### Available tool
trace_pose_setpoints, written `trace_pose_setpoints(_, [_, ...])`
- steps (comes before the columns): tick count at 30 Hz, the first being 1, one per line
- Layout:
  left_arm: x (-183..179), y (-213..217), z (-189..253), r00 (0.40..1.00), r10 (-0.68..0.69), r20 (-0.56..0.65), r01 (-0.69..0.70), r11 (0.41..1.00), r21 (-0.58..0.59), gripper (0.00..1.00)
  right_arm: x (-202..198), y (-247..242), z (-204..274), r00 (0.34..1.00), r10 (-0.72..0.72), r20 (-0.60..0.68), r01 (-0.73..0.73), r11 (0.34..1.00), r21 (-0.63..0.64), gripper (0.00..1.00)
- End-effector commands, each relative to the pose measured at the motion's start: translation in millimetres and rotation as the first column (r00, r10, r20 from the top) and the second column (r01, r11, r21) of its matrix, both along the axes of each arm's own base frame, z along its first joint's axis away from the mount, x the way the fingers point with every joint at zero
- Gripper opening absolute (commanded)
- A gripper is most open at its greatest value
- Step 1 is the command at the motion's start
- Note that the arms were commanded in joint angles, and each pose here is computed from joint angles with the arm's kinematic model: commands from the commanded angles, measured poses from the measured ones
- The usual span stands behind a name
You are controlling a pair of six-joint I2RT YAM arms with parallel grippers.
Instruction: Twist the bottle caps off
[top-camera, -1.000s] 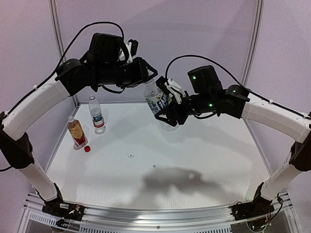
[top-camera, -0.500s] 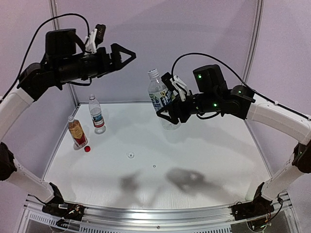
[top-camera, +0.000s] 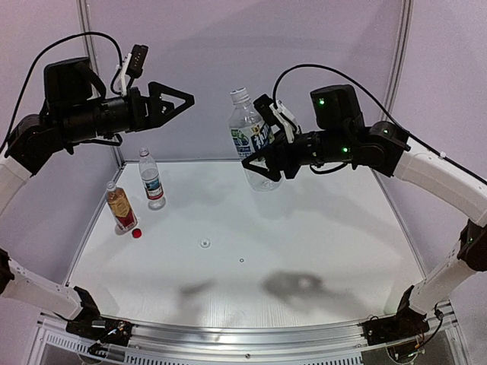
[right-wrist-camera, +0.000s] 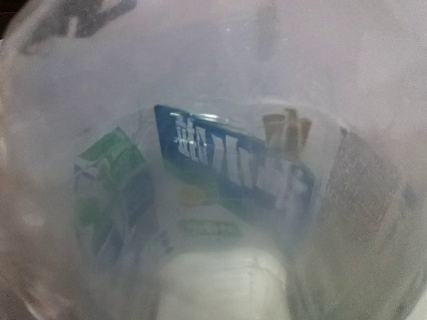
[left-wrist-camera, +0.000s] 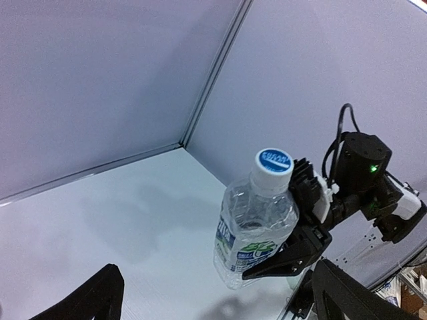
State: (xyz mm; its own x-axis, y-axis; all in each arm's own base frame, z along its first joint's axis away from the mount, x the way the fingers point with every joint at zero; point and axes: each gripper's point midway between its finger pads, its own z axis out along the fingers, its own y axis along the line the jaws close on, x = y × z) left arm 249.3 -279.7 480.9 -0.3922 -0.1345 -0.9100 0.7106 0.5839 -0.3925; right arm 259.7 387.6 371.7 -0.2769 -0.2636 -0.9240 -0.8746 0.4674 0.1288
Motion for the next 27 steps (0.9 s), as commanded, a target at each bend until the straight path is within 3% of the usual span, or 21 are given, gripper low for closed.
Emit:
trace_pose_setpoints(1, [-15, -2, 25, 0.995, -0.061, 0.084, 0.066, 0.997, -0.049, 0.96, -23, 4, -5, 0.989, 0.111, -0.093, -0.11, 0.994, 0.023, 0.64])
trace_pose_setpoints(9, [-24, -24, 39, 0.979, -0.174, 0.104, 0.182, 0.981, -0.072, 0.94, -49, 12, -16, 0.943, 0.229, -0.242, -0.218, 0.973, 0.076, 0.63])
trace_pose_setpoints(27, [-40, -61, 31, 0.922, -0.372, 0.11, 0.382, 0.92, -0.087, 0.9, -94, 5, -5, 0.853, 0.433, -0.291, -0.399, 0.901, 0.171, 0.63])
